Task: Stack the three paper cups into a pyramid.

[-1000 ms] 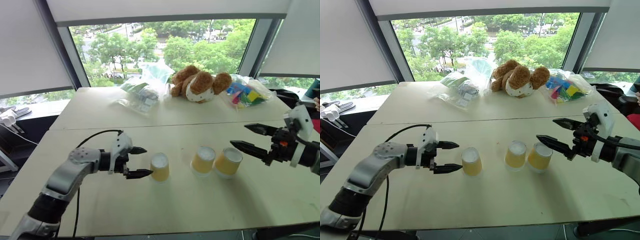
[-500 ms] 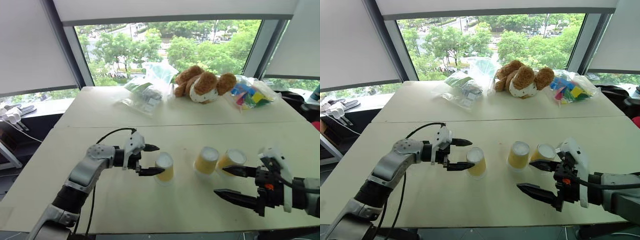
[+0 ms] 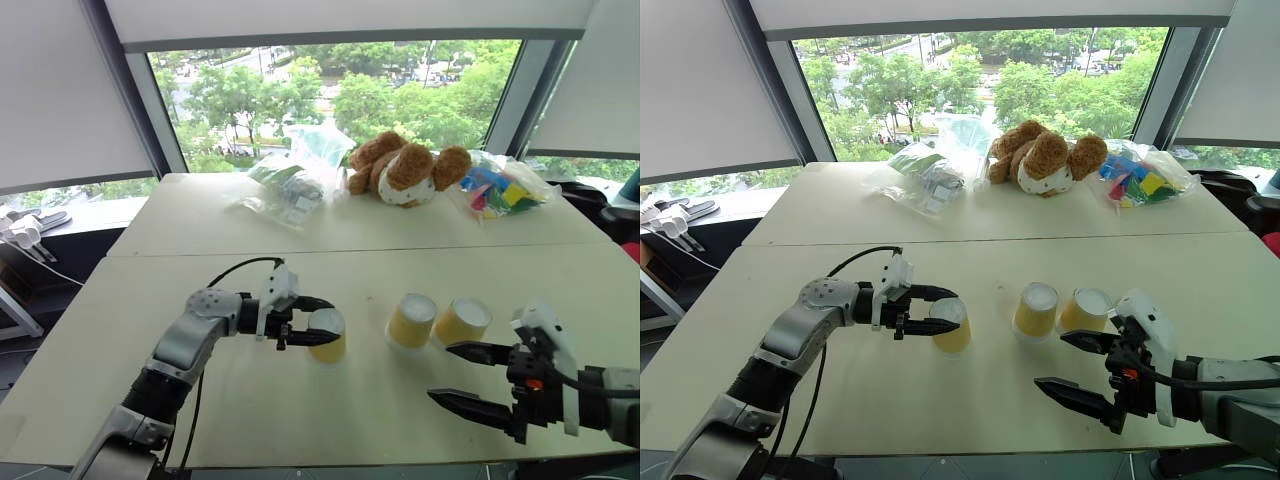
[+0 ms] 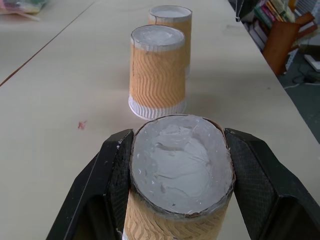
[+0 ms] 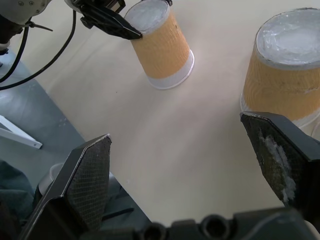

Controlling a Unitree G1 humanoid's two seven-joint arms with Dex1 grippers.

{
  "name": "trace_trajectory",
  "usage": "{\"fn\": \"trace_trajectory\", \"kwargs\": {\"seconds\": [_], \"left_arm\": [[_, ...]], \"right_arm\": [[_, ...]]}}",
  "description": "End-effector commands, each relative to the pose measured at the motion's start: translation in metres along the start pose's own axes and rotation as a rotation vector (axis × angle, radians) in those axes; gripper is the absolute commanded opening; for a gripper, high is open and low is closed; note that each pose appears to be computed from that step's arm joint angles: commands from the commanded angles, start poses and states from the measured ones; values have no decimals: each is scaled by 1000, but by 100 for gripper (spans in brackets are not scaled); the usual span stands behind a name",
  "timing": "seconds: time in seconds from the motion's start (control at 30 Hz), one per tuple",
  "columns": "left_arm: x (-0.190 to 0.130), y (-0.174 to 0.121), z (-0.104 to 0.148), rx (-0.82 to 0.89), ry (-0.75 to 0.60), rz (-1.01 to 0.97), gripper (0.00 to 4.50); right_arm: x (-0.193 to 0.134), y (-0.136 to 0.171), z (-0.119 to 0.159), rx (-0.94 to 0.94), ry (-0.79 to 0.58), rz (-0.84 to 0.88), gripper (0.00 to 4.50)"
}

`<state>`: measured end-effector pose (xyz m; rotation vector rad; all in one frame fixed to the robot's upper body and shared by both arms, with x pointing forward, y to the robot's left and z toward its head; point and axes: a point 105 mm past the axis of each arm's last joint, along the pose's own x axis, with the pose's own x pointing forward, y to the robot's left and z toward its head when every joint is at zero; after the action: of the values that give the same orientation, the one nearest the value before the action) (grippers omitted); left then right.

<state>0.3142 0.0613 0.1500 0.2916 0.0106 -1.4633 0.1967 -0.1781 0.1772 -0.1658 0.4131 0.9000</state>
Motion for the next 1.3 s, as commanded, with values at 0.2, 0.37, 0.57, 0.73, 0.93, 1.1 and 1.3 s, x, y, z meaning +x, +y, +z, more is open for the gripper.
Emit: {"fn": "trace_trajectory", "kwargs": {"seconds": [0.2,0.37,0.57,0.73,0.93,1.1,1.3], "left_arm": [[-24,36,41,14,-24,-7,223],[-23,62,107,62,-132,-74,223],[34,69,129,102,-229,-137,223],[94,62,138,140,-242,-144,223],[131,39,157,153,-229,-273,223],[148,23,147,186,-140,-355,223],[154,18,140,219,-109,-377,223]], "right_arm": [[-4,-5,2,-33,-8,-52,450],[-10,-13,0,-33,-12,-98,450],[-13,-19,-2,-28,-26,-142,450],[-16,-16,-6,-9,-31,-162,450],[-13,-10,-13,7,-29,-174,450],[-9,-4,-18,26,-46,-201,450],[-20,-6,-23,46,-62,-293,450]]}}
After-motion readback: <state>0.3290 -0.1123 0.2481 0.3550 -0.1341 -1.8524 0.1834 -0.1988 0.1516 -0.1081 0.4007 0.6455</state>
